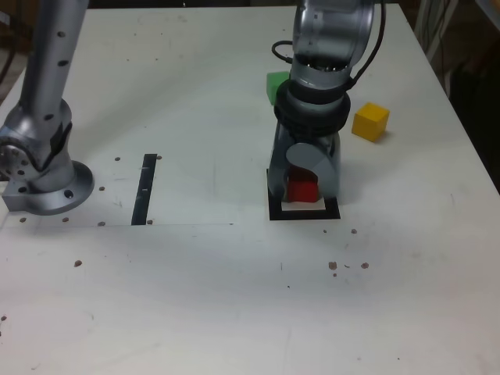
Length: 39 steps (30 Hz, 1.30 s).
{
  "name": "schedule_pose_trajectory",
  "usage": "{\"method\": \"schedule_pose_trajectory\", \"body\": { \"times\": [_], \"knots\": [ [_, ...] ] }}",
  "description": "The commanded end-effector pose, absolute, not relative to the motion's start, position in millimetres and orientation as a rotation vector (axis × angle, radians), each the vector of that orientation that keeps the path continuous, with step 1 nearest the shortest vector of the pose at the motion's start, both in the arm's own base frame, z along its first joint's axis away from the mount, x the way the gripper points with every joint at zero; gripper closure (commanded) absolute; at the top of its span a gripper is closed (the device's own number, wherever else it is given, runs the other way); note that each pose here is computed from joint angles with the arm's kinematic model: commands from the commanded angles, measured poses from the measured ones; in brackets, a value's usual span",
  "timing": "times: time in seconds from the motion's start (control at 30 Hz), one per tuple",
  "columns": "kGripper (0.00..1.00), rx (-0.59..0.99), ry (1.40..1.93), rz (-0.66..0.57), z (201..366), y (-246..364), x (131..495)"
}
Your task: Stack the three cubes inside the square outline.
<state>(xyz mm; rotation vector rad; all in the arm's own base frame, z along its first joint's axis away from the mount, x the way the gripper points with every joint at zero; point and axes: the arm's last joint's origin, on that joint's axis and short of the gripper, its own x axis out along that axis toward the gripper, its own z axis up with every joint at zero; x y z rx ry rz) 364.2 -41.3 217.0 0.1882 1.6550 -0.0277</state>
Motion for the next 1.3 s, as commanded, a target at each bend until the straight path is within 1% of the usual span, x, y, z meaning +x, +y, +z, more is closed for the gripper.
{"method": "schedule_pose_trajectory", "body": {
  "times": [0.0,0.07,0.13,0.3,0.5,0.63,0.83,0.93,1.0,1.13,1.27],
  "knots": [
    [0.15,0.195,1.661,-0.028,215.9,-42.1,363.9],
    [0.05,0.201,1.656,-0.023,220.6,-42.2,361.9],
    [0.01,0.211,1.647,-0.013,229.4,-41.5,358.4],
    [0.0,0.261,1.634,0.026,260.5,-36.2,349.4],
    [0.0,0.33,1.639,0.008,287.8,-17.4,360.3],
    [0.0,0.382,1.616,-0.041,299.3,1.1,376.7],
    [0.0,0.47,1.594,-0.146,309.3,39.9,399.8],
    [0.01,0.513,1.596,-0.19,308.8,54.7,408.5],
    [0.01,0.537,1.605,-0.216,304.2,62.5,414.9],
    [0.01,0.565,1.63,-0.253,288.5,71.9,427.1],
    [0.02,0.569,1.646,-0.265,271.8,75.6,437.7]
  ]
}}
